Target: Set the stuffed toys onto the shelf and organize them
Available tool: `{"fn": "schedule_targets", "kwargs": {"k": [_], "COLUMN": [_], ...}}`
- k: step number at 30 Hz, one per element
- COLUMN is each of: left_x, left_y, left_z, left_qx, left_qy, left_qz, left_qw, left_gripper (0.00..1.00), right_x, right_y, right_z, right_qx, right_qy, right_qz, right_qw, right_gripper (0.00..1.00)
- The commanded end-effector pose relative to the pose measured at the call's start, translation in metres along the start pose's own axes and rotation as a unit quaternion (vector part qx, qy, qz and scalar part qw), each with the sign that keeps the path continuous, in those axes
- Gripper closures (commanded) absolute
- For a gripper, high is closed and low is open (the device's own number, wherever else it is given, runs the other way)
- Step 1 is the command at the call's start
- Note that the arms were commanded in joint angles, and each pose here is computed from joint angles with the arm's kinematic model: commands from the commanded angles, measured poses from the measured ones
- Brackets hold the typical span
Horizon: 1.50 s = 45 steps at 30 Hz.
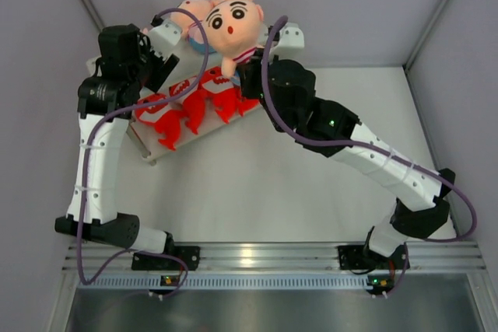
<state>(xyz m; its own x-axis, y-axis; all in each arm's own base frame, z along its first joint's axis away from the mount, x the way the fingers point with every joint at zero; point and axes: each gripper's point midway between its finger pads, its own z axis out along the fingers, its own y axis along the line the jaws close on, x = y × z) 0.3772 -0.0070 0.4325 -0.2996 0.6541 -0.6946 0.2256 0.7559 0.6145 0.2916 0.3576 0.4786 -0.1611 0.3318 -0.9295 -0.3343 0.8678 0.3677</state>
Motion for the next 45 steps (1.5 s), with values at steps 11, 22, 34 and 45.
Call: {"fn": "schedule_targets", "kwargs": {"k": [11,22,34,45], "left_x": [0.006,0.026,0.052,0.021], "left_y": [0.007,0.014,0.028,0.027], "left_z": [-0.002,-0.015,-0.031,-0.041], "left_qx": [-0.012,-0.027,-0.01,0.012], "left_qy": [-0.004,0.014,-0.004,-0.067], "left_qz": [-0.001,0.021,0.016,0.001], "left_qw": [1.0,0.999,1.0,0.998], "left_gripper": [0.55,1.0,1.0,1.0], "right_x": [-0.037,-0.032,-0.01,-0.006], "right_y": [0.0,0.016,0.045,0.075], "right_z": [-0.015,-0.006,0.019,0.038], "right_qx": [-0.017,-0.031,-0.052,-0.085], "right_qy": [-0.045,-0.032,-0.014,-0.016], "right_qz": [0.039,0.052,0.077,0.09], "right_qw": [0.998,0.998,0.996,0.992], "right_gripper": [1.0,1.0,1.0,1.0]}}
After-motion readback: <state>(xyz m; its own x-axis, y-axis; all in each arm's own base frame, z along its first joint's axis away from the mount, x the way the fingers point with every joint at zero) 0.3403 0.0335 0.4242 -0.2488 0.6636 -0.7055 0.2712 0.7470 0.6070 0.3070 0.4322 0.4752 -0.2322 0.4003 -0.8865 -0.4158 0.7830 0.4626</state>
